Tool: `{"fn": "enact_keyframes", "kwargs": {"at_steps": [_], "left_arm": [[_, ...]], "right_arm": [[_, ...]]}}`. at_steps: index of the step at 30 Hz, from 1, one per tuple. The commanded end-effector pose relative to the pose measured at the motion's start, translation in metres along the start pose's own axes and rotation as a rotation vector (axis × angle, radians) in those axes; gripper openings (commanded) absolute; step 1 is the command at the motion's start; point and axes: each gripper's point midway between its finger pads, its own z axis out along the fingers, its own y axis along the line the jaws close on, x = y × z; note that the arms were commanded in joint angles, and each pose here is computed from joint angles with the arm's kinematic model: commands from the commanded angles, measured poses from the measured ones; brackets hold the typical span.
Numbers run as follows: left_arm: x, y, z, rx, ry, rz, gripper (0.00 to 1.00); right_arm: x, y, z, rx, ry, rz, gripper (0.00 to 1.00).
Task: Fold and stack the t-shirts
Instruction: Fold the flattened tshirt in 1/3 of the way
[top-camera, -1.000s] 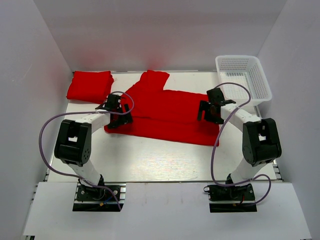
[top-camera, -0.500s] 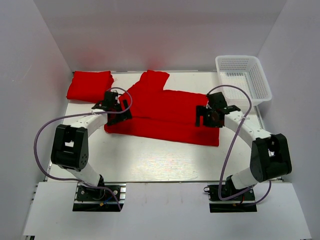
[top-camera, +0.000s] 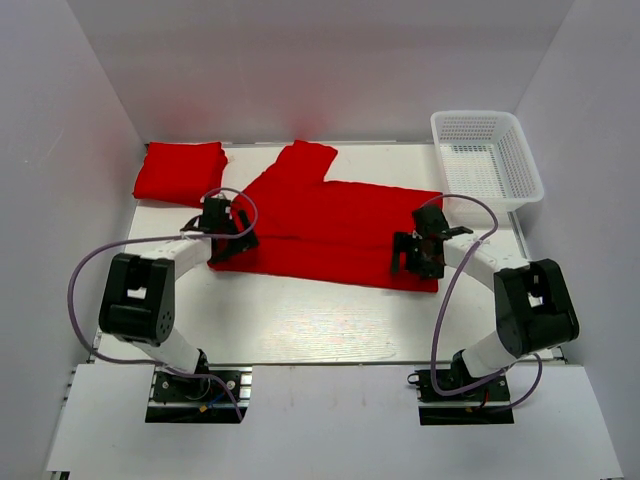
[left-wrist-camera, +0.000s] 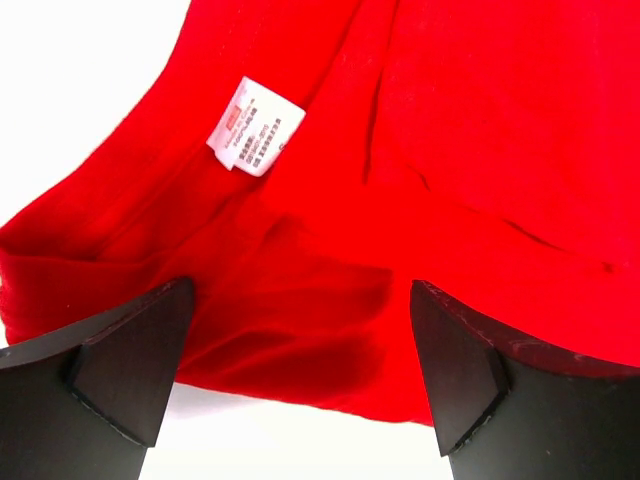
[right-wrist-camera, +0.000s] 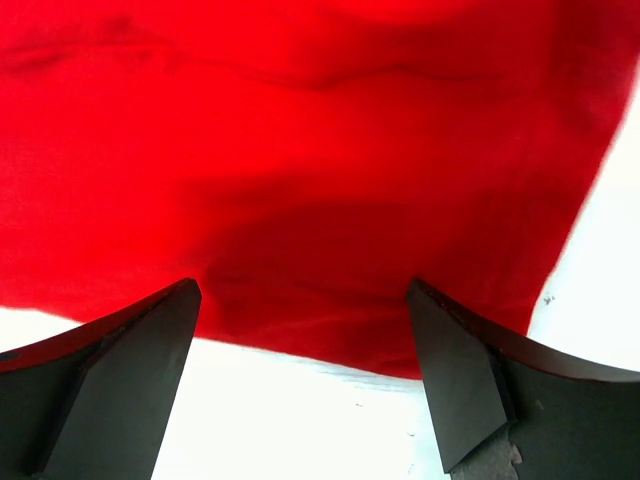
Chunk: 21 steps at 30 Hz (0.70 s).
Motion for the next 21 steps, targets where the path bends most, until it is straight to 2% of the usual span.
{"fn": "enact_keyframes", "kwargs": {"at_steps": [1,2,8,12,13,15,16,19,21], "left_arm": [[0.048,0.030,-0.016,-0.066,0.096,-0.042,1.00],[0.068,0.036,-0.019,-0.065,0.136,-0.059,1.00],[0.116,0.048,-0.057,-0.051,0.202,-0.112,1.00],[0.086,0.044,-0.089,-0.037,0.085,-0.112,1.00],[0.060,0.032,-0.101,0.004,0.005,-0.107,1.00],[0.041,0.025,-0.112,0.011,-0.037,-0.099,1.00],[0.019,0.018,-0.123,0.020,-0.092,-0.090,1.00],[-0.008,0.007,-0.130,0.018,-0.118,-0.069,1.00],[-0.010,0.006,-0.123,-0.003,-0.085,-0.053,1.00]], "right_arm": [[0.017,-0.018,0.004,0.092,0.018,0.101,0.90],[0.023,-0.023,0.004,0.117,0.024,0.118,0.90],[0.054,-0.035,-0.008,0.144,0.051,0.187,0.90],[0.056,-0.029,-0.019,0.094,0.021,0.170,0.90],[0.049,-0.026,-0.025,0.076,-0.009,0.148,0.90],[0.034,-0.020,-0.034,0.058,-0.040,0.122,0.90],[0.025,-0.018,-0.042,0.056,-0.060,0.105,0.90],[0.003,-0.016,-0.054,0.064,-0.113,0.086,0.90],[-0.001,-0.017,-0.057,0.072,-0.121,0.079,0.90]]}}
